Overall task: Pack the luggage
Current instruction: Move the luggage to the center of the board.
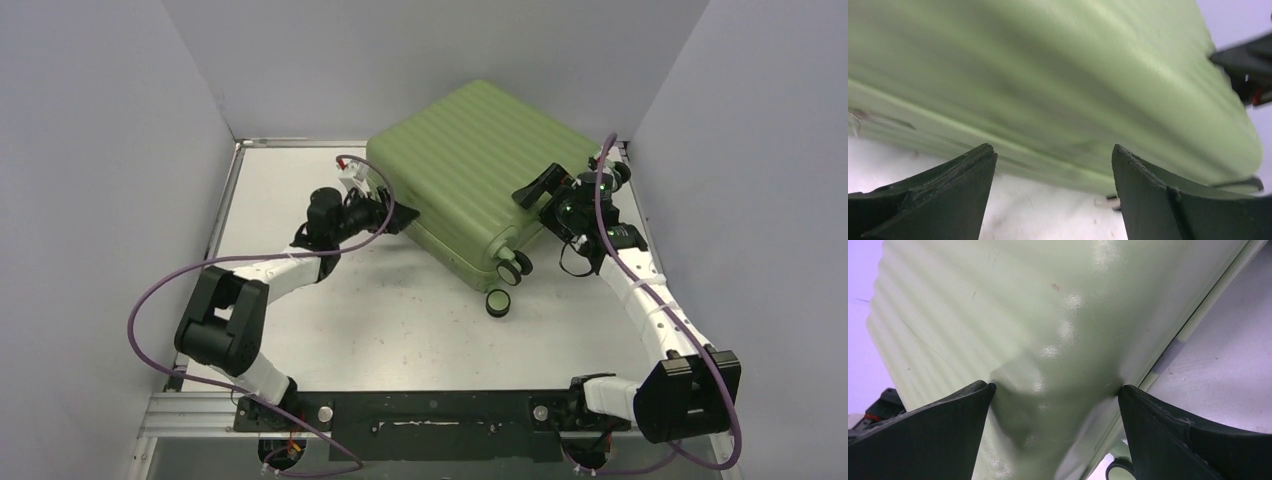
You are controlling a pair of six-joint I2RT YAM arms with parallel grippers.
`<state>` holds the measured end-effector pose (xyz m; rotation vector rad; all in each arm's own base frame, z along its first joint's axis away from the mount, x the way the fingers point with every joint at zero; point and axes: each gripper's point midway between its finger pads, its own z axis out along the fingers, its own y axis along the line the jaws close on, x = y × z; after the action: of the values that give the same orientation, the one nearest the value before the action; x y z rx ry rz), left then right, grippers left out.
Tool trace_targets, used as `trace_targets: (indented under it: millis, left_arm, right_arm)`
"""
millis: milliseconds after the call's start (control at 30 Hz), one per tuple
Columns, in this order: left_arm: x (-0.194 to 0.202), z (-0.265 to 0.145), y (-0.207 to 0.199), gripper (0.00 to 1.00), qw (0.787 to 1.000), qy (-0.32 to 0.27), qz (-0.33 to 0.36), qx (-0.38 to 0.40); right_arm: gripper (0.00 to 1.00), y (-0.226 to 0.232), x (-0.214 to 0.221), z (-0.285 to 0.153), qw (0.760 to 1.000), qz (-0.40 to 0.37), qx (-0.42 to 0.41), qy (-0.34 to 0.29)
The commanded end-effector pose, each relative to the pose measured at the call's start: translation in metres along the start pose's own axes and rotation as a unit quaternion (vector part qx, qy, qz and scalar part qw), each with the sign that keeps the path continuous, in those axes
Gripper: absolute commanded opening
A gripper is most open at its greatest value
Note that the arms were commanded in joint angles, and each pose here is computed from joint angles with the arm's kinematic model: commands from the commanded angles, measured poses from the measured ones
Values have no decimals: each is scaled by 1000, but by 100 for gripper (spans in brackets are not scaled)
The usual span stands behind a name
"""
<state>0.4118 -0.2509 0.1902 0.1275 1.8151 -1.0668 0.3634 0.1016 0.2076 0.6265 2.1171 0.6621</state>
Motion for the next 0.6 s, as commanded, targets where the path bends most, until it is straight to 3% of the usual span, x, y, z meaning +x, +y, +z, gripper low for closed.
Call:
trace_targets:
  millis: [0,133,333,433,567]
  left_arm:
    - [8,-30,-26,82,999,-13,27,19]
    - [0,-66,-24,86,997,-45,54,-35]
    - [-59,-124,-10,96,972,-127,109,-168]
    - [-86,-148,-2,97,953,-175,109,-220]
    - [-109,-151,10,97,944,-189,99,-251]
  right_arm:
    - [95,-6,88,17,978,-135,-12,159]
    - [96,-15,79,6,982,-138,16,126]
    - [98,4,53,-44,981,-191,-13,36]
    - [98,21,62,-63,970,-229,-65,39]
    - [96,33,91,-77,950,-286,-102,72]
